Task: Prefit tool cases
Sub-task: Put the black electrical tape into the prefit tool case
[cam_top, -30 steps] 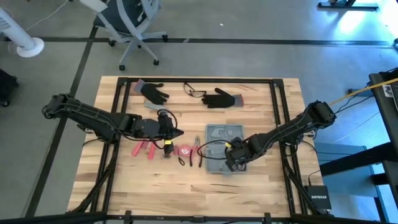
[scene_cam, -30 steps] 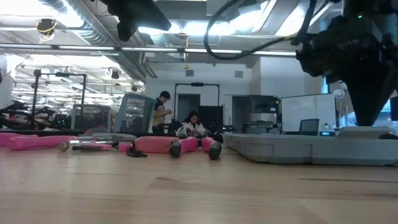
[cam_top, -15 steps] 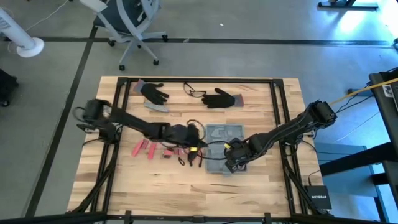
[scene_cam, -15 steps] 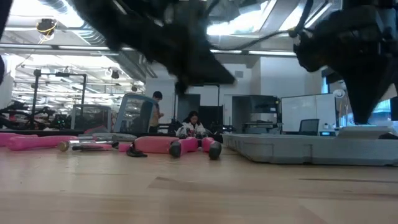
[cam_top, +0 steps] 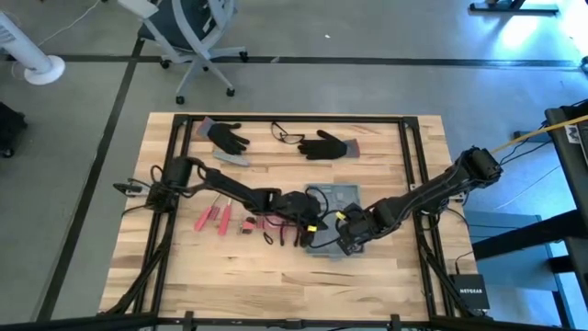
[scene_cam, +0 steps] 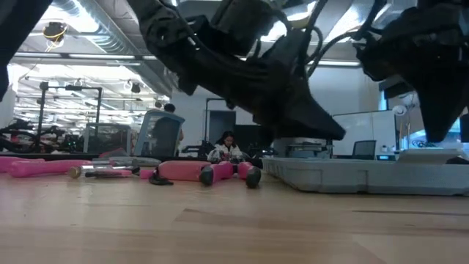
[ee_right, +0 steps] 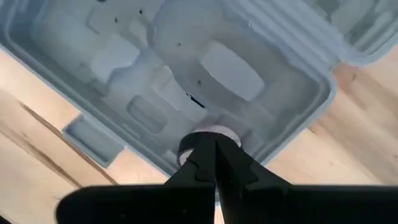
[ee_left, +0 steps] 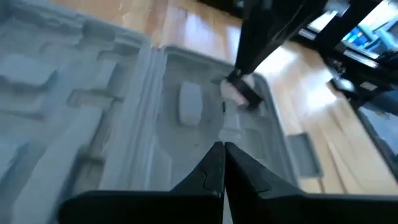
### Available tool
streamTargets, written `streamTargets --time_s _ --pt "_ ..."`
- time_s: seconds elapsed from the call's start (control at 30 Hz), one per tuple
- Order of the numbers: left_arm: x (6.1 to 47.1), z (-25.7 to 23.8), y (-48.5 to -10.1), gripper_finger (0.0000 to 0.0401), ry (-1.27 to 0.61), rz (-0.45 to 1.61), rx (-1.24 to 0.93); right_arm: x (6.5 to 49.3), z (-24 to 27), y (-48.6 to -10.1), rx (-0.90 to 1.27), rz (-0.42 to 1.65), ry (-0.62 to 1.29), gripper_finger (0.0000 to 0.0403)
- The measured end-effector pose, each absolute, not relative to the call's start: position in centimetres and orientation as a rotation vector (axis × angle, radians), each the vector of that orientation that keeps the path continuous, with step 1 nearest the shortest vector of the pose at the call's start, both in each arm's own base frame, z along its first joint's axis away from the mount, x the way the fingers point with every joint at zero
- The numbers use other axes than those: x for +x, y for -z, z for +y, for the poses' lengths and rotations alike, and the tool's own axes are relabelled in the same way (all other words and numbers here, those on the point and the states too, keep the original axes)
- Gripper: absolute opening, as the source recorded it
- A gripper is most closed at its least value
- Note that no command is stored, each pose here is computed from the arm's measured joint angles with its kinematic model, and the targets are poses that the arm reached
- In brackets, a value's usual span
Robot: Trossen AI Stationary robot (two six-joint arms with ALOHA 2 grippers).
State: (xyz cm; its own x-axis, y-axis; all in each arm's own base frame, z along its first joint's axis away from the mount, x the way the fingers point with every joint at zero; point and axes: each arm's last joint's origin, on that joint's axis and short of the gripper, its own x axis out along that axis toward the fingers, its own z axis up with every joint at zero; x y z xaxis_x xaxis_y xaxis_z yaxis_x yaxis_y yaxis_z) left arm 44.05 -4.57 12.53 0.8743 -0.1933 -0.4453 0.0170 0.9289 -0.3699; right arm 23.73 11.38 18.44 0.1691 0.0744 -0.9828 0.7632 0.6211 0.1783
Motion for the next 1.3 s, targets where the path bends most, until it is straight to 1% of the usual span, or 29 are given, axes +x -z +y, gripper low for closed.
streamTargets --time_s 0.13,0.3,0.47,0.63,0.83,0.93,1.23,1.3 --pt "43.9 -4.6 -11.8 0.0 0.103 0.536 -0.372 23.6 11.6 -17.6 0.835 1.315 0.551 0.0" --pt "43.7 -4.5 -11.4 0.0 0.092 0.584 -0.341 23.5 11.3 -17.2 0.831 1.284 0.59 0.0" --pt "43.4 -4.4 -11.0 0.0 0.082 0.629 -0.32 23.4 11.5 -17.2 0.853 1.331 0.559 0.0" --pt "43.3 -4.2 -10.8 0.0 0.048 0.629 -0.333 23.3 11.8 -17.2 0.876 1.383 0.515 0.0" --pt "43.4 -3.6 -10.8 0.0 0.017 0.629 -0.368 23.8 12.1 -18.1 0.866 1.384 0.458 0.0" --pt "43.4 -3.4 -10.8 0.0 0.013 0.629 -0.37 23.6 12.0 -18.1 0.856 1.404 0.467 0.0" --pt "43.4 -3.4 -10.8 0.0 0.01 0.63 -0.377 24.0 12.0 -18.5 0.868 1.309 0.498 0.0" --pt "43.4 -3.4 -10.8 0.0 0.01 0.63 -0.377 24.1 12.0 -18.3 0.864 1.313 0.504 0.0"
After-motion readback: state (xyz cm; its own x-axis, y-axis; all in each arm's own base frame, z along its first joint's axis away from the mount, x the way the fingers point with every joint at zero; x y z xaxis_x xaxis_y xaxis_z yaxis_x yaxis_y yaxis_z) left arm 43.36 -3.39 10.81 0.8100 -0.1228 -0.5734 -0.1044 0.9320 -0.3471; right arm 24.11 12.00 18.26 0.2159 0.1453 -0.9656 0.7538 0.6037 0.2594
